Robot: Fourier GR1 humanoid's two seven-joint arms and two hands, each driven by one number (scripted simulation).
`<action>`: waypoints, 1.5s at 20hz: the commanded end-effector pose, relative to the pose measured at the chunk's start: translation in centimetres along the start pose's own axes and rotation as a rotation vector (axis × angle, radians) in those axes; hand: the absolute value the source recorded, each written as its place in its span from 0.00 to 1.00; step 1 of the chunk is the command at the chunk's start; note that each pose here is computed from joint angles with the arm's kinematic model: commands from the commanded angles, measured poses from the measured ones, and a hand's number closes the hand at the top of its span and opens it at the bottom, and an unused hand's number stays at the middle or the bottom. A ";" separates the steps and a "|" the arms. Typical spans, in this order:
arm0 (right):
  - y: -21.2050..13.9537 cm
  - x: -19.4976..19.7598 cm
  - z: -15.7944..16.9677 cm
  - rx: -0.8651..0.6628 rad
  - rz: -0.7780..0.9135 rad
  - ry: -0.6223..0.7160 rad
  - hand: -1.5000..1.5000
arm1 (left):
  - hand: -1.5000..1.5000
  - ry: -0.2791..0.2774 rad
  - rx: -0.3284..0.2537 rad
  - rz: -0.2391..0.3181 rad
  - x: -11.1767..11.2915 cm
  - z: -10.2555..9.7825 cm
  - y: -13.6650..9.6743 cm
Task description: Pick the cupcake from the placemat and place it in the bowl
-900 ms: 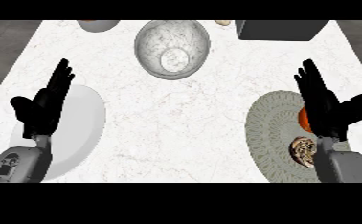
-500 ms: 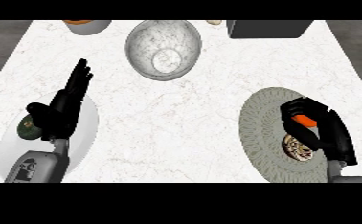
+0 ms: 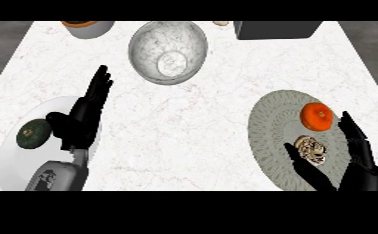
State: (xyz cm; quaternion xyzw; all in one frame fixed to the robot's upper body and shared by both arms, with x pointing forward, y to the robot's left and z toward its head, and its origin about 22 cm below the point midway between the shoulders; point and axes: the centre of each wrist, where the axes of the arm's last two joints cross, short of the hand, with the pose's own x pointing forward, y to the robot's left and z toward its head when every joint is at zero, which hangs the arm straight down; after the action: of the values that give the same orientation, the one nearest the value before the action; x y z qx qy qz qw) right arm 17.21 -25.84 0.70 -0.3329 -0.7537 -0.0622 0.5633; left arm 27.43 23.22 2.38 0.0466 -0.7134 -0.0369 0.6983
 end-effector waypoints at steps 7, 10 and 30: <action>-4.2 6.5 1.4 -0.107 0.257 0.087 0.00 | 0.50 -0.003 -0.040 -0.005 0.1 -0.3 -2.2; -5.8 9.5 0.1 -0.052 0.276 0.146 0.00 | 0.50 -0.006 -0.032 0.016 0.2 -0.8 -1.2; -3.4 6.3 -1.3 0.253 0.312 0.529 0.00 | 0.50 0.004 -0.033 0.005 -0.5 0.7 -0.9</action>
State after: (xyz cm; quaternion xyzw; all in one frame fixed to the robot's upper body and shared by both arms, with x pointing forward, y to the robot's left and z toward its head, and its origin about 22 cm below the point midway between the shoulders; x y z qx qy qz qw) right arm 15.48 -27.21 8.67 -0.3631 -0.5190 0.0308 0.7732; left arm 27.03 21.69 2.60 0.0289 -0.7123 -0.0494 0.6995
